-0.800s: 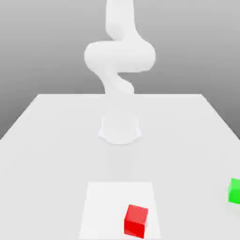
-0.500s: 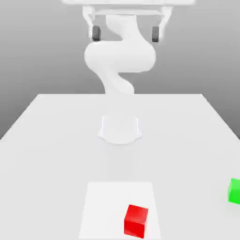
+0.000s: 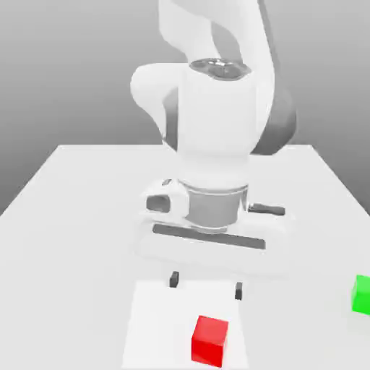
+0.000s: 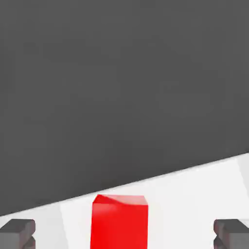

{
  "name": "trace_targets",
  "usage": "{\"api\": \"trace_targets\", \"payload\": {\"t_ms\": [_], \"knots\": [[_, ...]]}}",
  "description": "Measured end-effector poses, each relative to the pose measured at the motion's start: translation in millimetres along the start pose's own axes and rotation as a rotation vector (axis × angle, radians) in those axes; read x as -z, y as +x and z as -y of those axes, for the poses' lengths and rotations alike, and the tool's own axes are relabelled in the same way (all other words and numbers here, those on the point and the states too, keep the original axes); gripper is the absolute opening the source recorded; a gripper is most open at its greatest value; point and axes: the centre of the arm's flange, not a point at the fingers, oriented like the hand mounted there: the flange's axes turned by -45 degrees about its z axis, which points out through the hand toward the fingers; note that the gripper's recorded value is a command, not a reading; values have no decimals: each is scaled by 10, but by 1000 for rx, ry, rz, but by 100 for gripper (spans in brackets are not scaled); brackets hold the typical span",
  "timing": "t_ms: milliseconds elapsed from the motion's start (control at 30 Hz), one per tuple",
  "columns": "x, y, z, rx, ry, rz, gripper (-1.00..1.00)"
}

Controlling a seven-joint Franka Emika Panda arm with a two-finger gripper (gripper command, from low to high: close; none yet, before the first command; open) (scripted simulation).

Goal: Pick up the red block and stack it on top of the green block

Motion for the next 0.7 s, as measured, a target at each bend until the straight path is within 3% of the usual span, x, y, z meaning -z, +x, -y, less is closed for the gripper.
{"api": "trace_targets", "payload": {"t_ms": [167, 200, 433, 600, 700], "knots": [[-677, -62, 10, -11, 2, 28, 0], [-773, -72, 9, -10, 1, 28, -100], [-780, -73, 10, -10, 2, 28, -100], [-240, -70, 48, 2, 2, 28, -100], [-100, -340, 728, 223, 7, 31, -100]]}}
